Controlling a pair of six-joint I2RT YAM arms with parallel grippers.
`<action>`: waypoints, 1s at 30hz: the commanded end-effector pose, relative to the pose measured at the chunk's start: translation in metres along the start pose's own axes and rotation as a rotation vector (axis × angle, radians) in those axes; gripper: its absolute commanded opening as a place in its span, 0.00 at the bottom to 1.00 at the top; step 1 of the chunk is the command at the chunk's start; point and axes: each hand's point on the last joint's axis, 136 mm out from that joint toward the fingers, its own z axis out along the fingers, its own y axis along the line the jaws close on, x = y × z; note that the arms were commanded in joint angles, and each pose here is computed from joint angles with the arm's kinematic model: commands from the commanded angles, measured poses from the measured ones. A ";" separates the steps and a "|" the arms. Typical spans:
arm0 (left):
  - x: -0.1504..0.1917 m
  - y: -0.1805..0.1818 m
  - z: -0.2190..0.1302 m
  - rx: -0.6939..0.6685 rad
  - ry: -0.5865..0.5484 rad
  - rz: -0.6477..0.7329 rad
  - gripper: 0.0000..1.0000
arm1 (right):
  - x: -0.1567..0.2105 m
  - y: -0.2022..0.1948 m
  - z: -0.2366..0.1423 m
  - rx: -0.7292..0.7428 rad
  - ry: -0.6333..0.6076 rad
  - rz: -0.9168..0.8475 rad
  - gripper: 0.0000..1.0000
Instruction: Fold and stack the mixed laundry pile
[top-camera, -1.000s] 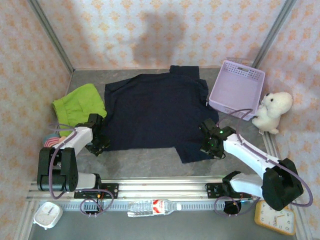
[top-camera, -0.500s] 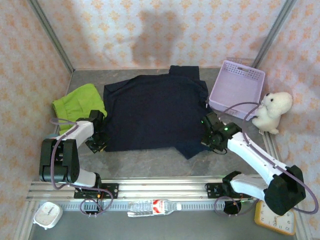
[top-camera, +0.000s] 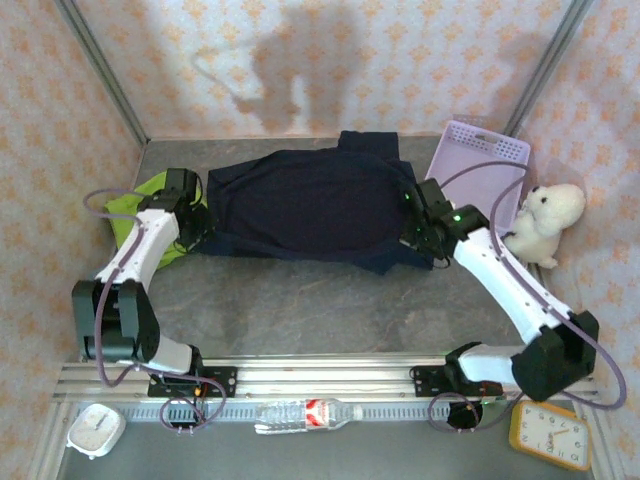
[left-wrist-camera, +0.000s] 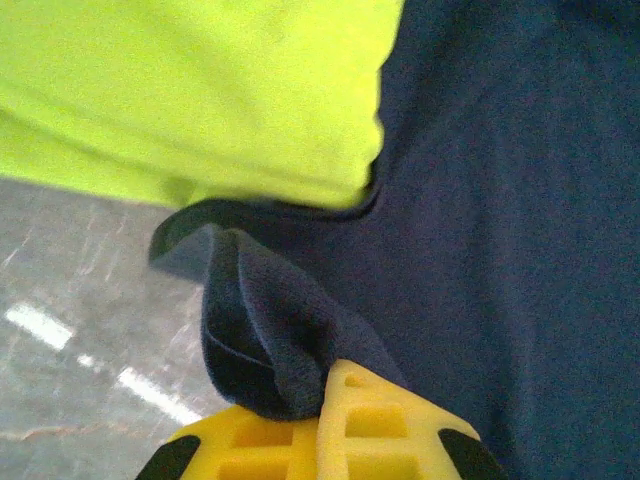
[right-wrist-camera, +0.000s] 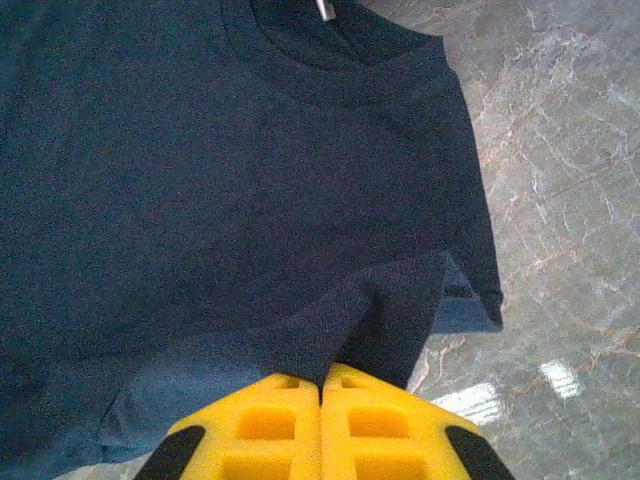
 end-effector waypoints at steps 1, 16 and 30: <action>-0.011 0.000 0.010 -0.059 0.009 -0.011 0.00 | -0.039 0.008 0.007 0.000 -0.071 0.002 0.00; -0.057 -0.026 0.041 -0.162 -0.006 -0.032 0.62 | -0.146 0.107 0.074 -0.133 -0.027 -0.130 0.46; 0.035 -0.076 0.054 0.009 0.096 0.127 0.38 | -0.040 0.015 0.098 0.032 0.135 -0.091 0.25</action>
